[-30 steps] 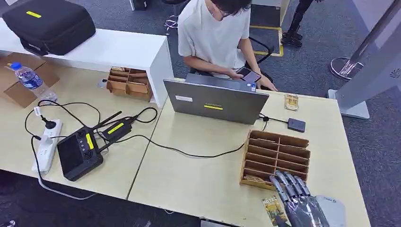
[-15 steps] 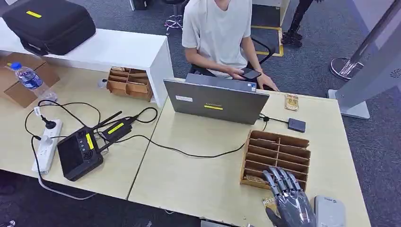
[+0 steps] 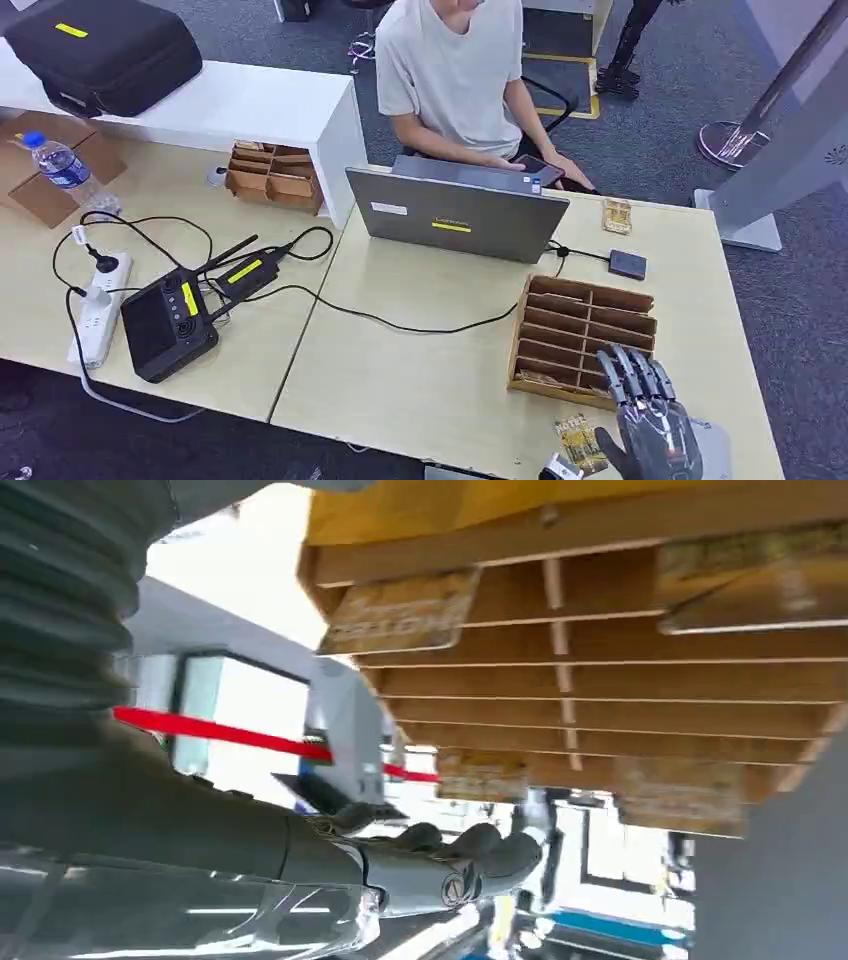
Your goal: Pass the card to the sensor for recognition and then transmit it.
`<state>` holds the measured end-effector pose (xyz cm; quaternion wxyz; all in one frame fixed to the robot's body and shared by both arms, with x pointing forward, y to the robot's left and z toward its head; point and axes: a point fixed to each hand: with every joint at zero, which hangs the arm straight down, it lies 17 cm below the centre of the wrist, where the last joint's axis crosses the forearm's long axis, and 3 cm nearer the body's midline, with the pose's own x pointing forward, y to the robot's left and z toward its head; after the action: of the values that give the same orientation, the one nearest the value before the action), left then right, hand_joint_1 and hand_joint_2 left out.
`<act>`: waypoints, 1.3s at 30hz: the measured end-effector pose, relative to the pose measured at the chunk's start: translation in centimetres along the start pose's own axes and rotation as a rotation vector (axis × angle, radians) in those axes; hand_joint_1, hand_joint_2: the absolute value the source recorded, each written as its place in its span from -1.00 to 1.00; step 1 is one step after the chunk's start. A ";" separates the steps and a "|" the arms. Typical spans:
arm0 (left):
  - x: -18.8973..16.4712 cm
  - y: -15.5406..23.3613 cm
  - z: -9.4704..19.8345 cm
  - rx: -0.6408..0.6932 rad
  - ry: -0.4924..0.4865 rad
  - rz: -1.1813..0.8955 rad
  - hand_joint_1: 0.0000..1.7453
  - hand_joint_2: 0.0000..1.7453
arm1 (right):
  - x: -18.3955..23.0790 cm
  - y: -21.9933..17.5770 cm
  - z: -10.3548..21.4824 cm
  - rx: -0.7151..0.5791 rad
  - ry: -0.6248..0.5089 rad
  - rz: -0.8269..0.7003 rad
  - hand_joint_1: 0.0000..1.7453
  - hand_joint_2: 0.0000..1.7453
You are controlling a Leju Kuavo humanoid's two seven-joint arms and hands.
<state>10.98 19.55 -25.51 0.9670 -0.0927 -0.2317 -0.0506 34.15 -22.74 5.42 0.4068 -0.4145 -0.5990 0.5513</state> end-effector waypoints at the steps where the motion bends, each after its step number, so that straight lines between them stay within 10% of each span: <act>1: 0.0 0.0 0.0 0.000 0.000 0.000 -1.00 1.00 | -0.4 0.0 0.0 -0.003 0.008 0.006 -1.00 1.00; 15: 0.0 0.2 0.0 0.007 0.001 0.006 -1.00 1.00 | -7.1 0.0 2.4 -0.021 0.174 0.045 -1.00 1.00; 39: -0.1 0.1 0.0 0.003 0.002 -0.006 -1.00 1.00 | -4.3 0.0 0.7 -0.044 0.123 0.009 -1.00 1.00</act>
<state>10.92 19.65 -25.55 0.9673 -0.0905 -0.2309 -0.0532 34.89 -27.08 5.25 0.4312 -0.4592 -0.5831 0.5131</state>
